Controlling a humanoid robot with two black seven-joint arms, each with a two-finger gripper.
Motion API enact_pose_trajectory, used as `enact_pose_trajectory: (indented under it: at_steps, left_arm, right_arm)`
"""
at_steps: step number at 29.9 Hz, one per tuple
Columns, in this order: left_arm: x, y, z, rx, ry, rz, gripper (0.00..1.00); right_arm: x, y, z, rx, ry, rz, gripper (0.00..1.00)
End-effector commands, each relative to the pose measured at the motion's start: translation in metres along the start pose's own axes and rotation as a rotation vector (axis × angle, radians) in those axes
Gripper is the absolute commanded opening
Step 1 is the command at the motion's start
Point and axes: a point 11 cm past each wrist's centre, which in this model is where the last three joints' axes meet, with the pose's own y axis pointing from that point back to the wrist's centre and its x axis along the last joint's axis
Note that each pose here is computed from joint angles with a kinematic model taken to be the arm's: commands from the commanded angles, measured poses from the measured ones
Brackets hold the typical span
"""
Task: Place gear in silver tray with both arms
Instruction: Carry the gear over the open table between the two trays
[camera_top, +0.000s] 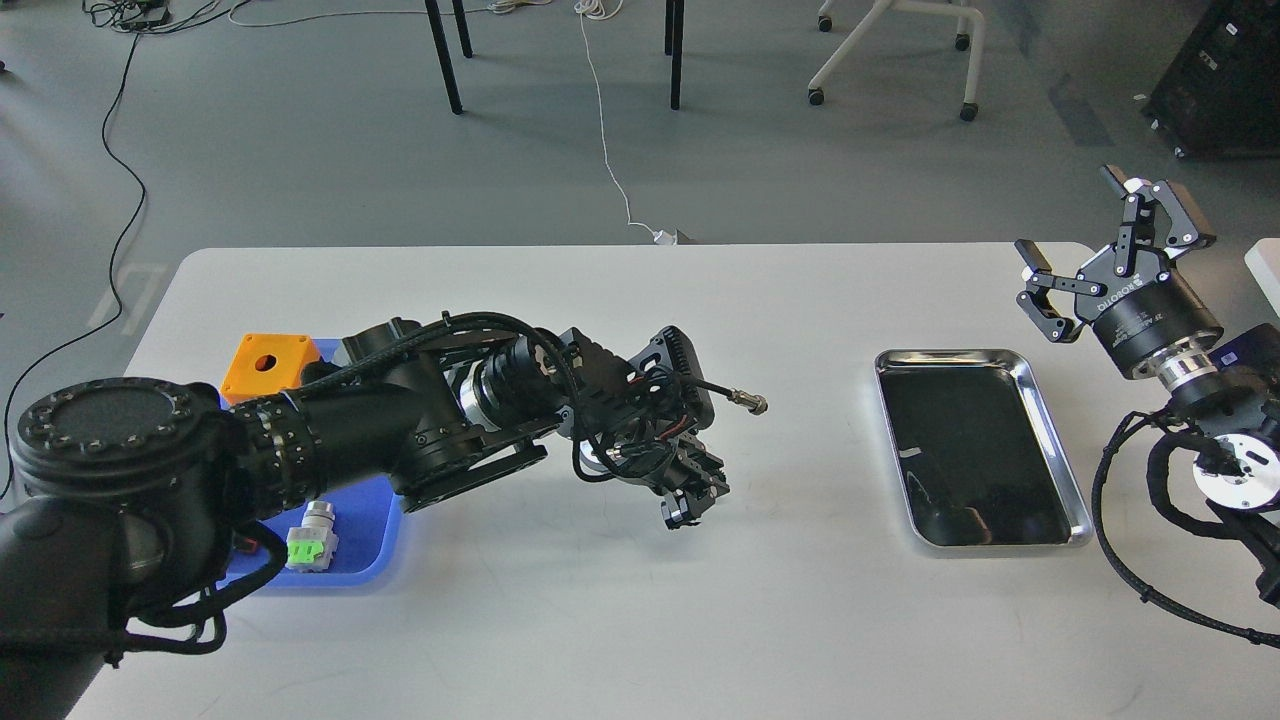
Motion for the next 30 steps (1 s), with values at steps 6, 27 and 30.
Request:
enact_pose_trajectory:
  at_steps: [6,27,30]
  left_arm:
    - [-0.002,-0.002,0.002,-0.006,0.001,-0.003,0.22]
    - [0.058,0.026,-0.01,-0.001,0.05,0.19,0.87]
    - [0.087,0.041,-0.009,-0.083,0.223,0.37,0.92]
  right_arm:
    - [0.0,0.0,0.0,0.0,0.0,0.0,0.99]
    - [0.0,0.0,0.0,0.0,0.001,-0.001,0.99]
    - [0.0,0.0,0.0,0.0,0.001,-0.001,0.99]
